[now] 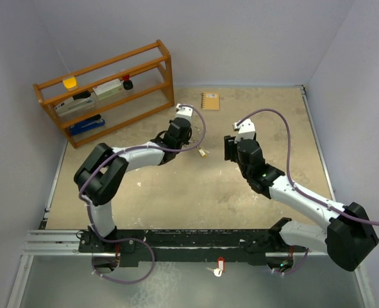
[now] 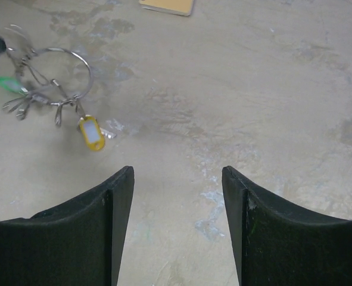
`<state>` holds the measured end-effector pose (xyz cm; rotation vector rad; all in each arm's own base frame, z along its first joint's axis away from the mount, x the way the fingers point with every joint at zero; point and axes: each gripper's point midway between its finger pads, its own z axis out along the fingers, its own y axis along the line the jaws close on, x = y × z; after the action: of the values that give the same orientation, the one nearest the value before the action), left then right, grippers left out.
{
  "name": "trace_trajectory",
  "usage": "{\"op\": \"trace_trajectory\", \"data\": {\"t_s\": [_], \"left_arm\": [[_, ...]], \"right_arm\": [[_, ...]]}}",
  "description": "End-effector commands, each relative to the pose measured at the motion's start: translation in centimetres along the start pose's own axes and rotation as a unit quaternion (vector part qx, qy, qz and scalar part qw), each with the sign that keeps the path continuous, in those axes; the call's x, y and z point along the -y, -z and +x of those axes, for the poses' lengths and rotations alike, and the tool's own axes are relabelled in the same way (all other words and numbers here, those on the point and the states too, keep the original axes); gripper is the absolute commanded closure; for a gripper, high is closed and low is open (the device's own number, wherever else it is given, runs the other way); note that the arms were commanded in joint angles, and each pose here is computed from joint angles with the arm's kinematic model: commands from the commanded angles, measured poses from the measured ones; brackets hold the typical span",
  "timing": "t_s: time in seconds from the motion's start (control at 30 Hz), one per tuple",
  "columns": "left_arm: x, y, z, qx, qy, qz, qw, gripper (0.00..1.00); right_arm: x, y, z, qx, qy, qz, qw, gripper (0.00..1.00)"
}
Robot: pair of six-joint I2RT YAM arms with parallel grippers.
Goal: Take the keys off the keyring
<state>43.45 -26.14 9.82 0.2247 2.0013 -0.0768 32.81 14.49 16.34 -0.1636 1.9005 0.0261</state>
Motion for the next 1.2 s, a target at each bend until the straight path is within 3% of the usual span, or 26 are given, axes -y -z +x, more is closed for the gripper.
{"op": "trace_trajectory", "data": {"t_s": [0.0,0.2,0.33,0.53,0.83,0.97,1.17], "left_arm": [[-0.7,2.8,-8.0,0.114,0.034,0.003,0.993,1.0],[-1.2,5.2,-10.8,0.152,0.033,0.009,0.988,1.0],[-1.9,4.6,-10.0,0.134,0.021,-0.017,0.991,1.0],[-2.2,1.1,-5.3,0.062,0.003,-0.067,0.996,0.73],[-3.9,-3.5,-1.8,0.026,-0.021,-0.146,0.989,0.52],[-4.9,-5.3,-0.9,0.015,-0.022,-0.159,0.987,0.36],[-5.4,-6.7,-0.1,0.0,-0.028,-0.15,0.988,0.32]], "right_arm": [[-2.3,-0.7,-1.7,0.034,-0.024,-0.05,0.998,0.36],[-5.3,-0.8,-2.7,0.061,-0.022,-0.131,0.989,0.34],[-5.5,-1.3,-3.4,0.058,-0.022,-0.124,0.99,0.34],[-5.3,-0.3,-4.6,0.074,-0.023,-0.132,0.988,0.34],[-4.5,0.7,-4.3,0.072,-0.018,-0.127,0.989,0.34],[-4.2,1.1,-4.3,0.074,-0.017,-0.126,0.989,0.34],[-3.9,1.2,-4.5,0.077,-0.013,-0.121,0.99,0.34]]}}
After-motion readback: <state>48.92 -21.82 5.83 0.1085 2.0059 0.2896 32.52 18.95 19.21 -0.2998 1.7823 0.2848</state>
